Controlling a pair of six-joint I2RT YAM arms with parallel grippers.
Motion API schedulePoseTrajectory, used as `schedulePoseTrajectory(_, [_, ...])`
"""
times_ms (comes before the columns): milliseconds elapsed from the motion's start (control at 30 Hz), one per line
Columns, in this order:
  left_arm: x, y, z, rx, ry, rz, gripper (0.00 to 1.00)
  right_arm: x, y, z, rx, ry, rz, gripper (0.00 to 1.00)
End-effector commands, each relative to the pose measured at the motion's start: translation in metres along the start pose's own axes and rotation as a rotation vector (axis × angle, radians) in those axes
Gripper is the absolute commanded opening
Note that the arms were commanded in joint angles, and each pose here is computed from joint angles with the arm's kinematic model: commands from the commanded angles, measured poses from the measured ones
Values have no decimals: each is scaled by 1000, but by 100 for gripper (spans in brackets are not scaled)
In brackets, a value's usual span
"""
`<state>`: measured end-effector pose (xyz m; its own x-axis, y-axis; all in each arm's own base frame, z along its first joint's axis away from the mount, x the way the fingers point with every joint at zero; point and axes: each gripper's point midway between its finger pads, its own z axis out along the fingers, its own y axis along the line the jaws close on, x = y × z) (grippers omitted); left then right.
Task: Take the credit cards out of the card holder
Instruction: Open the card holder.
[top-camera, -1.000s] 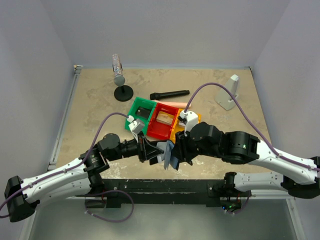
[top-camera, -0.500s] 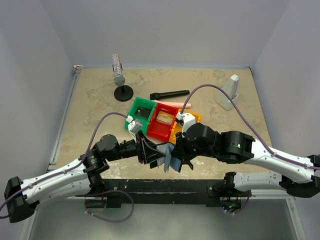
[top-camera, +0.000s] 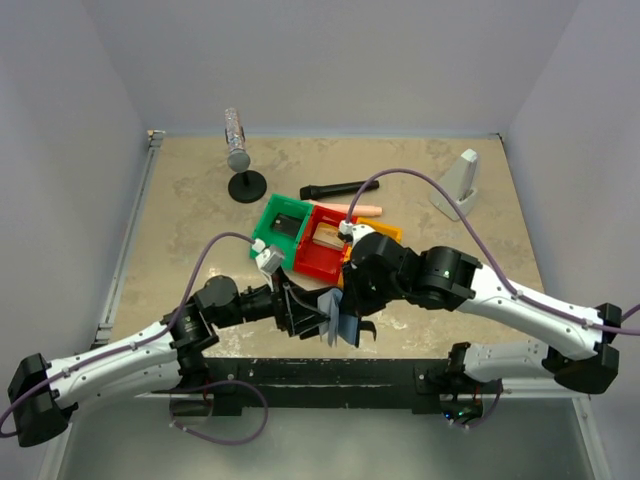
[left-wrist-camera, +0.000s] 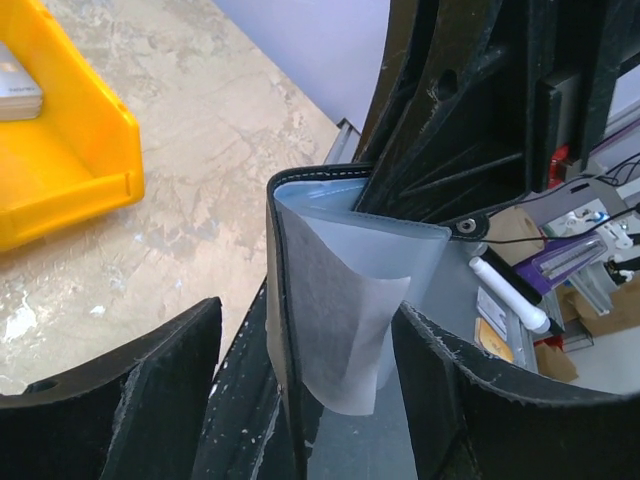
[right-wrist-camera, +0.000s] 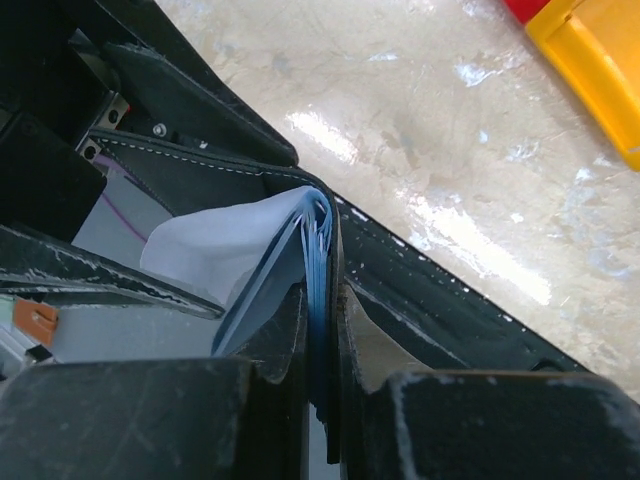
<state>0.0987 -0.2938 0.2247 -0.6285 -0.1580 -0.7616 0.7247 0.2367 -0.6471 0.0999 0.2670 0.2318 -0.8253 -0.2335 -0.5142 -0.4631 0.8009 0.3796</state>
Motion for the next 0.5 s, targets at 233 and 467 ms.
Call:
schedulePoseTrajectory(233, [-4, 29, 1, -146, -36, 24, 76, -7, 9, 34, 84, 79, 98, 0])
schedulePoseTrajectory(467, [-3, 40, -6, -192, -75, 9, 81, -14, -11, 39, 211, 62, 84, 0])
